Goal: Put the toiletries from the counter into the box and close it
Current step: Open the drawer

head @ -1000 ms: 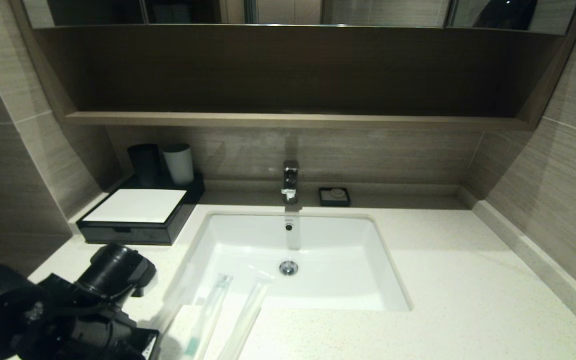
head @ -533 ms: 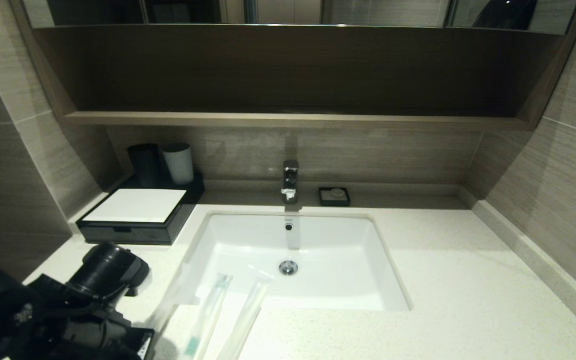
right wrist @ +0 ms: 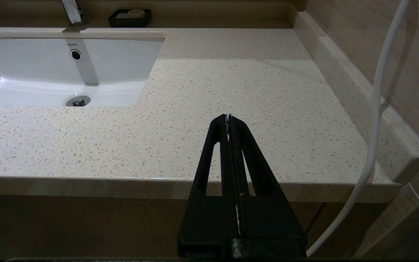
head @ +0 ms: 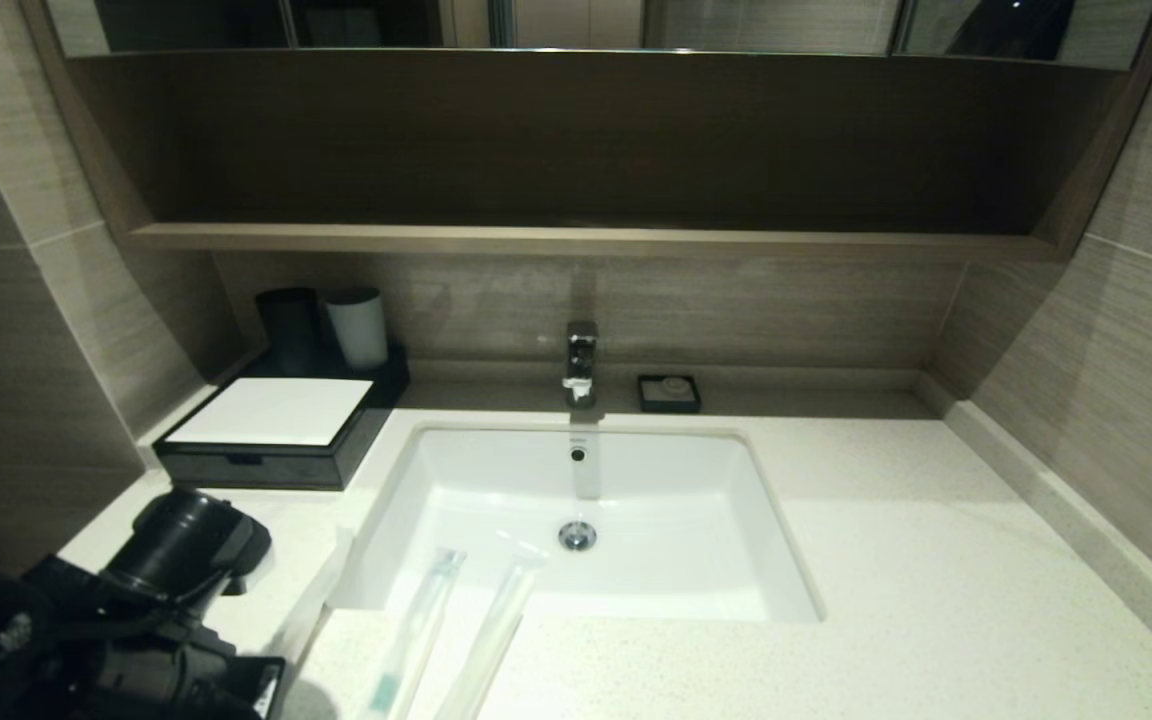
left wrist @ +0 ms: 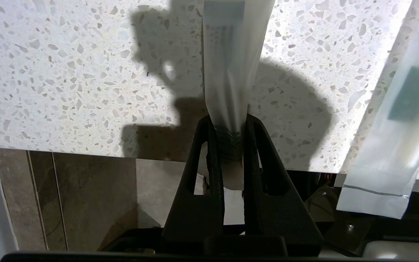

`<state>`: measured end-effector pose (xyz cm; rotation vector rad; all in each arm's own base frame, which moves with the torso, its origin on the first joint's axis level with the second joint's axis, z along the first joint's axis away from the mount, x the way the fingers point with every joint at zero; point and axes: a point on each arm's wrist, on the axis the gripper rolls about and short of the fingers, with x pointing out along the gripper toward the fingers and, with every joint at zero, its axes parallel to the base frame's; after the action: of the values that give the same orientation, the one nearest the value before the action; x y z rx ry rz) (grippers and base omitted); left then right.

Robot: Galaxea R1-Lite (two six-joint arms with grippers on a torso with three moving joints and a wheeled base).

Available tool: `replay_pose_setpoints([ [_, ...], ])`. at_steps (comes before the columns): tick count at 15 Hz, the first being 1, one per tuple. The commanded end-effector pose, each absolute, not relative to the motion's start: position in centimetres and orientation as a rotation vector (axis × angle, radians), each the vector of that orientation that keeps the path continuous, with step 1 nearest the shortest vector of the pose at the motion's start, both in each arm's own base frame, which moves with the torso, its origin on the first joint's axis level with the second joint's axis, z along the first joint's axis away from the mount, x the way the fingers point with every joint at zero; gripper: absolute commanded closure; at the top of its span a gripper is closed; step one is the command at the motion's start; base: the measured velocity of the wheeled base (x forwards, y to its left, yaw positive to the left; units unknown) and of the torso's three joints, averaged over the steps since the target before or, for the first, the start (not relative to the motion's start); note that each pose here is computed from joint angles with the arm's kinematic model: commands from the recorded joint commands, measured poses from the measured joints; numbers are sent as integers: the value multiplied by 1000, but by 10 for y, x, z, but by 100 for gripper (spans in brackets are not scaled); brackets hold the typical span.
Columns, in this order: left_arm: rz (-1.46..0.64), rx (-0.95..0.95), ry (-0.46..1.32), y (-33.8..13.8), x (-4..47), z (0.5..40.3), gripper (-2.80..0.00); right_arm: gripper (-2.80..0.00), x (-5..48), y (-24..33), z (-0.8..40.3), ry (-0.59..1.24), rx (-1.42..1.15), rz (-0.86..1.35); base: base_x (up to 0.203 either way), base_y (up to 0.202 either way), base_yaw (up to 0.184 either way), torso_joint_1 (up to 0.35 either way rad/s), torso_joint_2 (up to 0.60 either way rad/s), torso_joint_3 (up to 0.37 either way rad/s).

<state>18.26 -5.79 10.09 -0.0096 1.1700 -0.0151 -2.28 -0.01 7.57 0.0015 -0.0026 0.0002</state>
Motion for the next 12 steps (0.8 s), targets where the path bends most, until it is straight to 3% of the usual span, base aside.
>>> replay_pose_setpoints([
  [1, -4, -17, 1165, -55, 181, 102, 0, 0, -23, 0, 75, -3, 2, 0, 0, 0, 0, 0, 0, 0],
  [12, 2, -11, 1189, -53, 179, 97, 0, 0, -23, 0, 75, -3, 2, 0, 0, 0, 0, 0, 0, 0],
])
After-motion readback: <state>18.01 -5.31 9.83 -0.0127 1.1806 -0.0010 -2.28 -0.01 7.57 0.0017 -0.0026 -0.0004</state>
